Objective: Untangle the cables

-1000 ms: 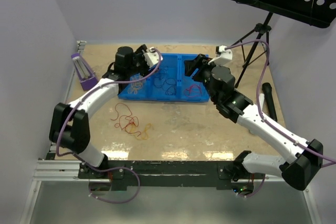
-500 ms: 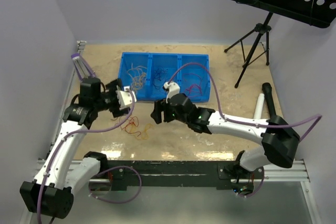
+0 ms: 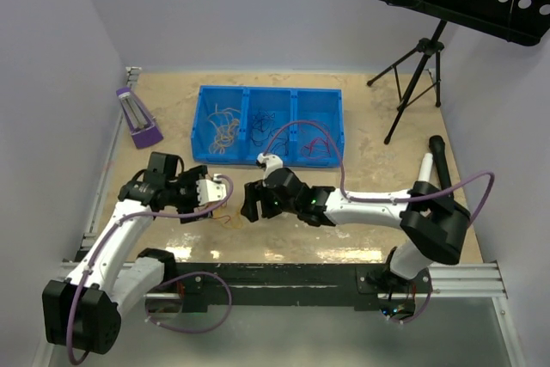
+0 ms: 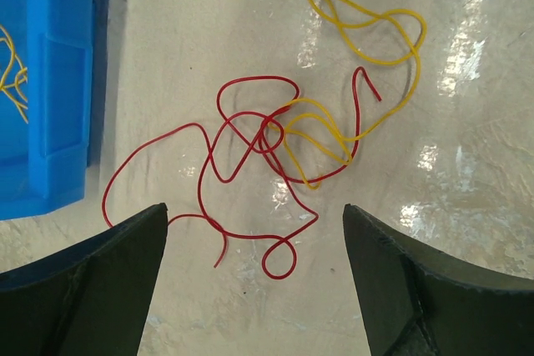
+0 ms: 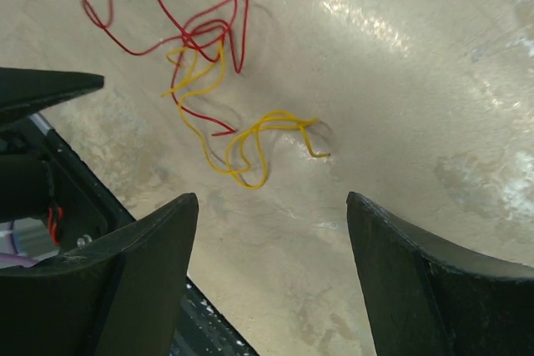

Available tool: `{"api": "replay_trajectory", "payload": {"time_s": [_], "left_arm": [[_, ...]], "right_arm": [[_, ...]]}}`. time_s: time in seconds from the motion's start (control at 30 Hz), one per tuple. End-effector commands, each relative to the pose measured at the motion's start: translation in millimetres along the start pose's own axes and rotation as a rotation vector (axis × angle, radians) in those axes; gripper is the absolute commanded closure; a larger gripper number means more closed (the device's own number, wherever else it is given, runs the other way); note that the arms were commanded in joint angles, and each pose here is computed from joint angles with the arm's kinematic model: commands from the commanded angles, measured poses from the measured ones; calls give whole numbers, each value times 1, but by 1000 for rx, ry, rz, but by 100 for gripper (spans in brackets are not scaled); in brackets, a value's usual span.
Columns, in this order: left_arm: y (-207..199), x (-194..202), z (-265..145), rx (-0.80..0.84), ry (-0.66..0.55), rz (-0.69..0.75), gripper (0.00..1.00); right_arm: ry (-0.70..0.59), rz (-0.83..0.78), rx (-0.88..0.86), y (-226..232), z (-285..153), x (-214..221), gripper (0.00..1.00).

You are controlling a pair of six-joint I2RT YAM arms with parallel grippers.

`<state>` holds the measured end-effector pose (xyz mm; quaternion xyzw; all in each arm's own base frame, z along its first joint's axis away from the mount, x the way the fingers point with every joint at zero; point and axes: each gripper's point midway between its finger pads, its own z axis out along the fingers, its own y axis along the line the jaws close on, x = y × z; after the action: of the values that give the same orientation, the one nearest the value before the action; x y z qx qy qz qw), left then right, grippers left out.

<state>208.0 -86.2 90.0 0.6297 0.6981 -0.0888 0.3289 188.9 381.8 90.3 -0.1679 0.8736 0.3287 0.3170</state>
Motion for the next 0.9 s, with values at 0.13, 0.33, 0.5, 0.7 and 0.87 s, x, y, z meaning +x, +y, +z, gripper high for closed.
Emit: {"api": "replay_trajectory", "payload": {"time_s": [0.13,0.33,0.5,0.7,0.87], "left_arm": [[2,26,6,-51,78,101,10],[8,27,7,-81,78,127,11],[12,31,14,-95,80,136,21],[7,39,19,-57,106,122,47],[6,41,19,-54,116,129,65]], "right_arm": [[28,31,-51,19,30,5,26],[-3,36,-78,31,41,-8,28],[-11,42,-71,34,51,-13,31],[20,34,-32,23,60,-2,40],[24,21,4,14,55,2,57]]}}
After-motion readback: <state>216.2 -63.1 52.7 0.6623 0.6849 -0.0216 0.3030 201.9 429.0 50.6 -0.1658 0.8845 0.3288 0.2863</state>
